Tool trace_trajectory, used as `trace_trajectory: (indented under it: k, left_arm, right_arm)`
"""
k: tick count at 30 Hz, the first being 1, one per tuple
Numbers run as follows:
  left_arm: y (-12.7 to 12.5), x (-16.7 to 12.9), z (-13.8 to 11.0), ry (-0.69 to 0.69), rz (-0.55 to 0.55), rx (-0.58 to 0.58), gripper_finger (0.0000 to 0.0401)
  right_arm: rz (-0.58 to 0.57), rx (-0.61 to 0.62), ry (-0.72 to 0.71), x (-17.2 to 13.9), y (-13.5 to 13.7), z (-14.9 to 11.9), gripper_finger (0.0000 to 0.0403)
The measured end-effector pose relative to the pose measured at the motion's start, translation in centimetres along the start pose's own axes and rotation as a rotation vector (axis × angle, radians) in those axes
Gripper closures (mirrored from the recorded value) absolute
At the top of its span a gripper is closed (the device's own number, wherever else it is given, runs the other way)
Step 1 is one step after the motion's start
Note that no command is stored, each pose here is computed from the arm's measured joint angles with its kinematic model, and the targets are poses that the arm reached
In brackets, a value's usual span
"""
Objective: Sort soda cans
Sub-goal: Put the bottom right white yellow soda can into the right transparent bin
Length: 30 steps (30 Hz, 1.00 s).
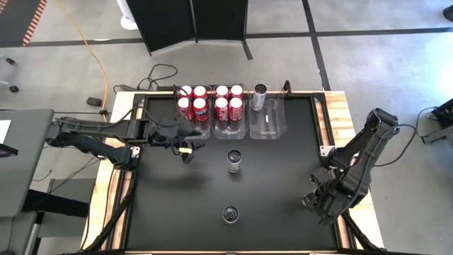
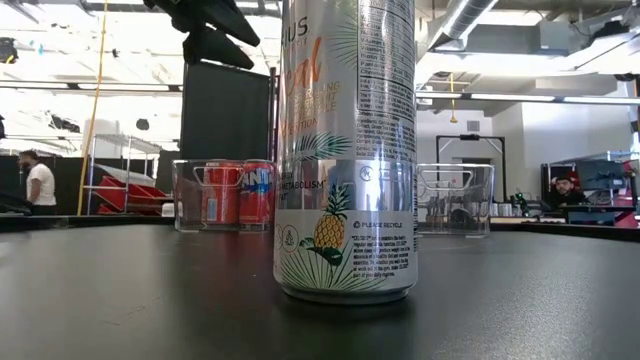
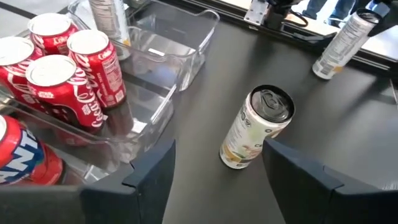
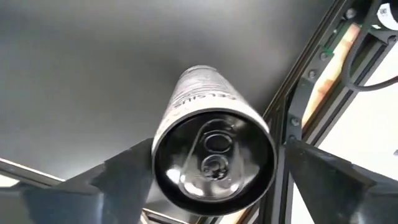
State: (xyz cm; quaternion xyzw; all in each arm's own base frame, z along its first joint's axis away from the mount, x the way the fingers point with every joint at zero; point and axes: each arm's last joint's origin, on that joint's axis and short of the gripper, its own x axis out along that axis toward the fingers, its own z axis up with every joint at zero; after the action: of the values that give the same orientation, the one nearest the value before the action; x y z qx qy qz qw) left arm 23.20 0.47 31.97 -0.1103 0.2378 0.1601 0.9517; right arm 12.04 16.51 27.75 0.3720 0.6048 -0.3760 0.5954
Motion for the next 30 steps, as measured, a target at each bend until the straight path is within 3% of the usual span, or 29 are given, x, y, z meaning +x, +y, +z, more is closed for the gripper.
trace_trajectory:
  k: [9, 18, 25, 30]
  left_arm:
    - [1.0, 0.2, -0.2, 0.043, 0.054, -0.033, 0.0168]
    - [2.9, 0.4, -1.1, 0.160, 0.156, -0.033, 0.0168]
    - [3.0, 0.3, -1.3, 0.186, 0.169, -0.081, 0.0168]
    - [3.2, 0.1, -2.0, 0.250, 0.197, -0.121, 0.0168]
  right_arm:
    - [-0.002, -0.085, -0.002, -0.1, 0.2, 0.7, 0.0171]
    - [0.010, -0.056, -0.027, -1.3, 1.1, 2.8, 0.0172]
    - [0.094, -0.113, -0.072, -4.3, 2.5, 8.2, 0.0172]
    - [0.145, -0.125, -0.174, -8.4, 1.8, 12.2, 0.0172]
